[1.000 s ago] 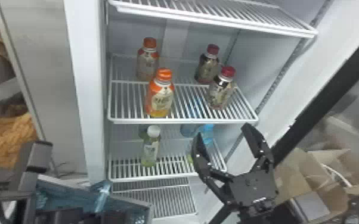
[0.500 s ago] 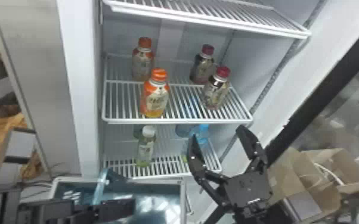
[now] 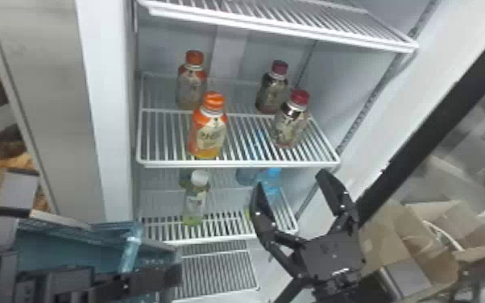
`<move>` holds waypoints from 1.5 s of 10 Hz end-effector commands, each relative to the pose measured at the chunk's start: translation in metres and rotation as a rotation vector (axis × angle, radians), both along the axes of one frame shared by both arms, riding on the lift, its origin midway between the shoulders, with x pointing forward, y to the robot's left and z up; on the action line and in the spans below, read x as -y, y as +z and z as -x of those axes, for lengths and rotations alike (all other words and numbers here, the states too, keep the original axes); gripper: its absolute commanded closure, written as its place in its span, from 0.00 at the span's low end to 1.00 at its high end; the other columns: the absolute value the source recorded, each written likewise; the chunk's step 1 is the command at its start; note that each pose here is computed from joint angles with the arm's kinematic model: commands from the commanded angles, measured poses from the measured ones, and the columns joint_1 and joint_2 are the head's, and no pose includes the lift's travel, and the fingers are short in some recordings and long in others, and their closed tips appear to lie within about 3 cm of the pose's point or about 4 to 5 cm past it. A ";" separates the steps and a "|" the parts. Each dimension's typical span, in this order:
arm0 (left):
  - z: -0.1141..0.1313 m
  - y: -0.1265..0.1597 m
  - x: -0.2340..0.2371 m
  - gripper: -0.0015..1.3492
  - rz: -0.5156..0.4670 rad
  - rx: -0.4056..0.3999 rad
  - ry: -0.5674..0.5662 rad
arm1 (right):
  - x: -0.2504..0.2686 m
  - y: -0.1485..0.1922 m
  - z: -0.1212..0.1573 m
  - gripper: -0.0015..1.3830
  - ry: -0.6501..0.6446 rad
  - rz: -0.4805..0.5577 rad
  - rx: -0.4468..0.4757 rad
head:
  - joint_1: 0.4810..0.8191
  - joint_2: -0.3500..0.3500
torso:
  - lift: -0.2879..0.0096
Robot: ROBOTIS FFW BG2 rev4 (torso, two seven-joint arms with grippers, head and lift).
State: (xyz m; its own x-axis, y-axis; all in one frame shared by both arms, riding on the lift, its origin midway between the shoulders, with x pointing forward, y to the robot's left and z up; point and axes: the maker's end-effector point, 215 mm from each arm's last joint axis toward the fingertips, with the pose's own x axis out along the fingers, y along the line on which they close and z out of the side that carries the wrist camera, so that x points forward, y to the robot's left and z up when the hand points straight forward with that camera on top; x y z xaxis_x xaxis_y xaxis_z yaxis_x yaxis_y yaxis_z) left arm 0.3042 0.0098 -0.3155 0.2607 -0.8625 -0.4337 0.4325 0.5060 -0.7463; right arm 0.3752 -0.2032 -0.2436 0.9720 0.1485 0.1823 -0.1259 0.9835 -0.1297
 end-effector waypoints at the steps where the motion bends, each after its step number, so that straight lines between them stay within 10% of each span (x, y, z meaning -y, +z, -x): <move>1: -0.002 0.001 0.000 0.89 -0.002 0.005 0.000 | 0.000 -0.001 -0.001 0.06 0.001 -0.001 -0.004 | 0.63 0.04 | 0.83; 9: -0.015 0.010 0.001 0.89 0.048 0.005 0.062 | 0.007 -0.004 0.005 0.07 0.005 -0.041 -0.020 | 0.63 0.05 | 0.83; 15: -0.007 0.006 0.002 0.89 0.052 -0.008 0.043 | 0.058 -0.080 0.010 0.07 -0.078 -0.033 -0.076 | 0.63 0.00 | 0.83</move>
